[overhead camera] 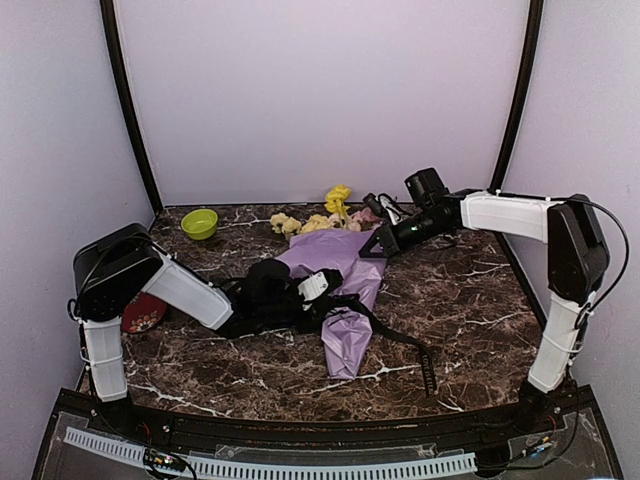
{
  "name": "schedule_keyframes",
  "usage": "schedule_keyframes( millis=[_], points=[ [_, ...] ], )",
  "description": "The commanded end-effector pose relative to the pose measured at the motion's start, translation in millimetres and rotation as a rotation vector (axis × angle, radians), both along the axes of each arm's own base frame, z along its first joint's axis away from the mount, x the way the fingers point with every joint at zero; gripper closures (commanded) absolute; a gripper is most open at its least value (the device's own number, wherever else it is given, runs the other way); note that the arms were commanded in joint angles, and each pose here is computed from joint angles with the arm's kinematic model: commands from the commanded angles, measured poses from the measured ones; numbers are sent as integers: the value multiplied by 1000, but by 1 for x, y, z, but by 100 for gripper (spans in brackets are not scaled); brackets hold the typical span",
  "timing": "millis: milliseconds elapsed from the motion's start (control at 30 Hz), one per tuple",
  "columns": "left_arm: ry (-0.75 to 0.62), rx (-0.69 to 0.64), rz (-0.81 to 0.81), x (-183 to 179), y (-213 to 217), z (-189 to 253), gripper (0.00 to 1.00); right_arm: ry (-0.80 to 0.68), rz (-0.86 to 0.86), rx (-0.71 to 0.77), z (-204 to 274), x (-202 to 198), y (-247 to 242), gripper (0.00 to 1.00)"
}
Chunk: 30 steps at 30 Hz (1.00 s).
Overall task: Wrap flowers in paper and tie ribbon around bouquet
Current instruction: Tie the half-tied ribbon around the folded bouquet.
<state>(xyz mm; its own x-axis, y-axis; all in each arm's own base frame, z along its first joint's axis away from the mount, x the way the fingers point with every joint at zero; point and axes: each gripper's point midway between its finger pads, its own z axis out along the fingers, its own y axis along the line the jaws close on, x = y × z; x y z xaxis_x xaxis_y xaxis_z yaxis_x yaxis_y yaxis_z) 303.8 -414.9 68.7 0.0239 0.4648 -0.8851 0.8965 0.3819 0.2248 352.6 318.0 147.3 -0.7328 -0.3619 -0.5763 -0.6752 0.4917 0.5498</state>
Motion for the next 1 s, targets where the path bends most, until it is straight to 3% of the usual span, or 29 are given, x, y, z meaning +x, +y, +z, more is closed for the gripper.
schedule_keyframes(
  millis=[0,333,967],
  points=[
    [-73,-22,8,0,1,15,100,14,55,7,-17,1,25,84],
    [-73,-51,21,1,0,19,100,105,185,-12,-52,-43,50,89],
    [-60,-44,30,2,2,15,100,141,241,-45,-66,-66,54,74]
  ],
)
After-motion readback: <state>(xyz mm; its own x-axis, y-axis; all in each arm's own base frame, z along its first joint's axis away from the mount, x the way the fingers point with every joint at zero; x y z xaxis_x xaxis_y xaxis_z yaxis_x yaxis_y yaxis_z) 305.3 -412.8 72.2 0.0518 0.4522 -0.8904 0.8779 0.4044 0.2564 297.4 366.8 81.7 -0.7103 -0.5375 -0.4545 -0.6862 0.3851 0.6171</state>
